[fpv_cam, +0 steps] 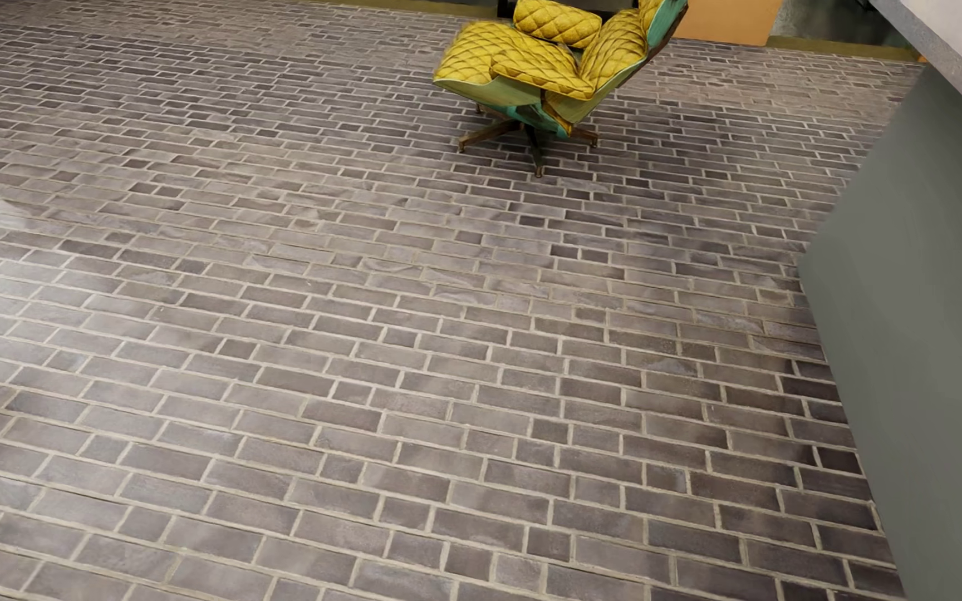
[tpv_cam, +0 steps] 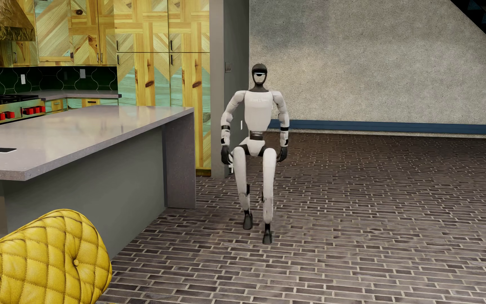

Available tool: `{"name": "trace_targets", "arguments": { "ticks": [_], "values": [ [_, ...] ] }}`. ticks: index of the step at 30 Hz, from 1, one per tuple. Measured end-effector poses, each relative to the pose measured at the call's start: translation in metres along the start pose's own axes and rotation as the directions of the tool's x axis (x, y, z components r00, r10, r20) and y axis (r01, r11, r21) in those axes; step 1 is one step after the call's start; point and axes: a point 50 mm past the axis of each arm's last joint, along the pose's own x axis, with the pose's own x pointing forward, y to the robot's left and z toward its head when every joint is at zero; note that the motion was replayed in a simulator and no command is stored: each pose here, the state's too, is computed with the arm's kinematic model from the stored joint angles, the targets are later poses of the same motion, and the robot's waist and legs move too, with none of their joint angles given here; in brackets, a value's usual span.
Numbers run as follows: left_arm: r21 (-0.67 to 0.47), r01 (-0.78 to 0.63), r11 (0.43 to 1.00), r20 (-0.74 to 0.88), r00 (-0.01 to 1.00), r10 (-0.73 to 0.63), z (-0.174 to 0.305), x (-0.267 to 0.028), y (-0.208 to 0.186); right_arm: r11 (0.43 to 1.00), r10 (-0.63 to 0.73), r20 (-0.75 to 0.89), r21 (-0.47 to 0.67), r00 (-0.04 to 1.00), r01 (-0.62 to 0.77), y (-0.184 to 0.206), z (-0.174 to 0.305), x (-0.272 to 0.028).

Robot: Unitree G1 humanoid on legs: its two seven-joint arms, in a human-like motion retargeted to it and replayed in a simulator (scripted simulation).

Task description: Walk to the armchair

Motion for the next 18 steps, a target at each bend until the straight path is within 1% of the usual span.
{"name": "trace_targets", "arguments": {
  "ticks": [2, 4, 6, 7, 9, 11, 13, 15, 16, 17, 18],
  "values": [
    [-0.045, -0.035, 0.998, 0.042, 0.998, 0.037, 0.010, 0.000, 0.010, 0.999, -0.048, 0.100, 0.024, 0.994, 0.046, -0.014, 0.025, 0.001],
    [-0.069, -0.088, 0.994, 0.064, 0.994, 0.092, 0.018, 0.000, 0.030, 0.999, -0.026, 0.109, 0.036, 0.994, 0.023, -0.004, 0.024, -0.001],
    [-0.095, -0.150, 0.984, 0.049, 0.987, 0.155, 0.017, -0.001, 0.054, 0.996, 0.092, -0.004, 0.018, 0.996, -0.092, 0.036, -0.004, -0.004],
    [-0.124, -0.186, 0.975, 0.051, 0.980, 0.194, 0.020, -0.002, 0.067, 0.984, 0.173, -0.071, -0.028, 0.982, -0.175, 0.060, -0.019, -0.007],
    [-0.179, -0.246, 0.953, 0.105, 0.958, 0.267, 0.037, -0.006, 0.092, 0.945, 0.281, -0.160, -0.127, 0.946, -0.302, 0.088, -0.039, -0.017],
    [-0.212, -0.290, 0.933, 0.176, 0.928, 0.328, 0.056, -0.012, 0.113, 0.922, 0.334, -0.221, -0.125, 0.916, -0.366, 0.105, -0.061, -0.034],
    [-0.292, -0.337, 0.895, 0.232, 0.883, 0.408, 0.070, -0.023, 0.135, 0.897, 0.383, -0.284, -0.113, 0.879, -0.428, 0.123, -0.082, -0.053],
    [-0.357, -0.368, 0.859, 0.272, 0.838, 0.472, 0.080, -0.033, 0.152, 0.856, 0.434, -0.330, -0.136, 0.838, -0.498, 0.139, -0.094, -0.066],
    [-0.361, -0.370, 0.856, 0.282, 0.832, 0.478, 0.081, -0.035, 0.153, 0.840, 0.452, -0.342, -0.147, 0.824, -0.522, 0.145, -0.097, -0.070],
    [-0.349, -0.361, 0.865, 0.285, 0.839, 0.464, 0.080, -0.034, 0.148, 0.838, 0.458, -0.345, -0.141, 0.819, -0.527, 0.147, -0.098, -0.072],
    [-0.321, -0.338, 0.885, 0.274, 0.861, 0.428, 0.076, -0.028, 0.136, 0.847, 0.452, -0.340, -0.126, 0.824, -0.516, 0.146, -0.098, -0.072]
  ]
}}
